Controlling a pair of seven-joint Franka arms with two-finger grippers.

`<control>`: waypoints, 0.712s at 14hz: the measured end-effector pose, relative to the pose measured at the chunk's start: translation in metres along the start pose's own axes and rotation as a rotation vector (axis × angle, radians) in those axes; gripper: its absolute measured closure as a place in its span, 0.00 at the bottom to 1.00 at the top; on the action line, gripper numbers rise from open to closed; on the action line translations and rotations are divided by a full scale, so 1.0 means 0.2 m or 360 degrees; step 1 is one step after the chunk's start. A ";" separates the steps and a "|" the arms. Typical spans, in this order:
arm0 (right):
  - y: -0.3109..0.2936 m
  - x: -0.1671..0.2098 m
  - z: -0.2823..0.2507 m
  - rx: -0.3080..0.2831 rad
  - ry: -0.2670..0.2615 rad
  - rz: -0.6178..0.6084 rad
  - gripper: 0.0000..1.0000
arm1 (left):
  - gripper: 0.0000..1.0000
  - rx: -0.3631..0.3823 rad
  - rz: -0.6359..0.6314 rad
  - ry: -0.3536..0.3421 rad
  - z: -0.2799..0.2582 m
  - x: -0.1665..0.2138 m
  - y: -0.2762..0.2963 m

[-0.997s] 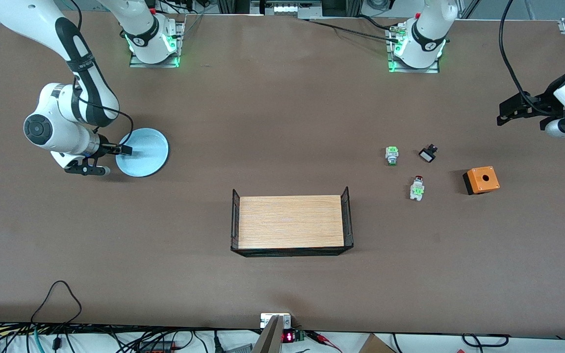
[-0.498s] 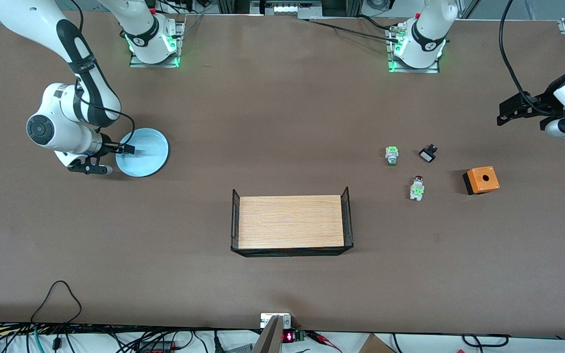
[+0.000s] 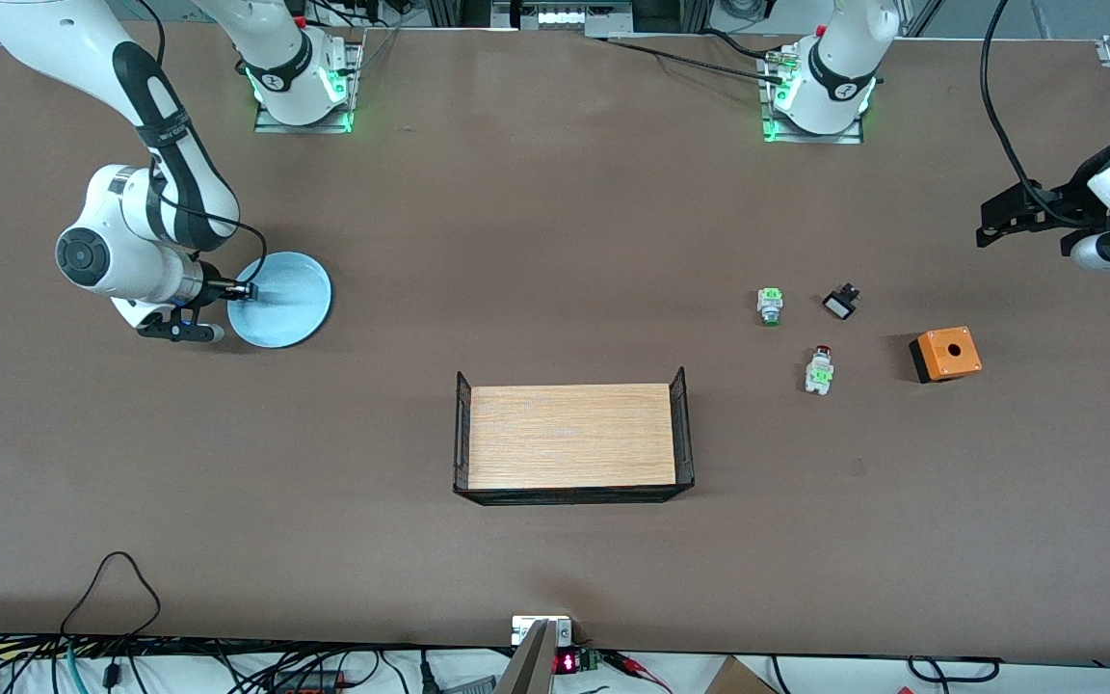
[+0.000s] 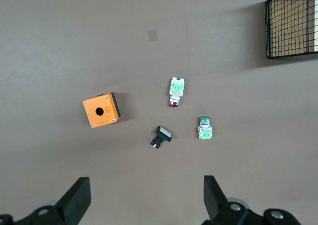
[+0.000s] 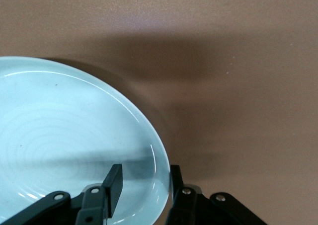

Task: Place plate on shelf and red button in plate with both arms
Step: 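Close the right gripper on the rim of the blue plate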

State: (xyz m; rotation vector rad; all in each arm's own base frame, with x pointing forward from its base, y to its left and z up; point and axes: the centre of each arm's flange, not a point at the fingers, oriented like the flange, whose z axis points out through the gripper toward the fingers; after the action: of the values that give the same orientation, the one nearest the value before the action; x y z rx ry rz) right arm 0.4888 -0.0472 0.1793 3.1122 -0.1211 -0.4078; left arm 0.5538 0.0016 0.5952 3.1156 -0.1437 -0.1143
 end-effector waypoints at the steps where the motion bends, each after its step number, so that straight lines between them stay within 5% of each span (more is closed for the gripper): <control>1: 0.00 0.00 0.00 0.0000 0.0000 -0.0019 0.66 | 0.00 0.0000 0.0000 0.0000 0.00 0.00 0.00; 2: 0.00 0.00 0.00 0.0000 0.0000 -0.0054 0.80 | 0.00 0.0000 0.0000 0.0000 0.00 0.00 0.00; 5: -0.02 0.00 -0.02 0.0005 0.0008 -0.0112 0.96 | 0.00 0.0000 0.0000 0.0000 0.00 0.00 0.00; 10: -0.12 0.01 -0.09 0.0026 0.0032 -0.0119 0.97 | 0.00 0.0000 0.0000 0.0000 0.00 0.00 0.00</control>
State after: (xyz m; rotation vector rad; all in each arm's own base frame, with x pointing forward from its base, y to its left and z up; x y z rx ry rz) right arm 0.4972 -0.0228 0.1950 3.1438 -0.0079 -0.3787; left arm 0.5538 0.0016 0.5952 3.1156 -0.1437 -0.1143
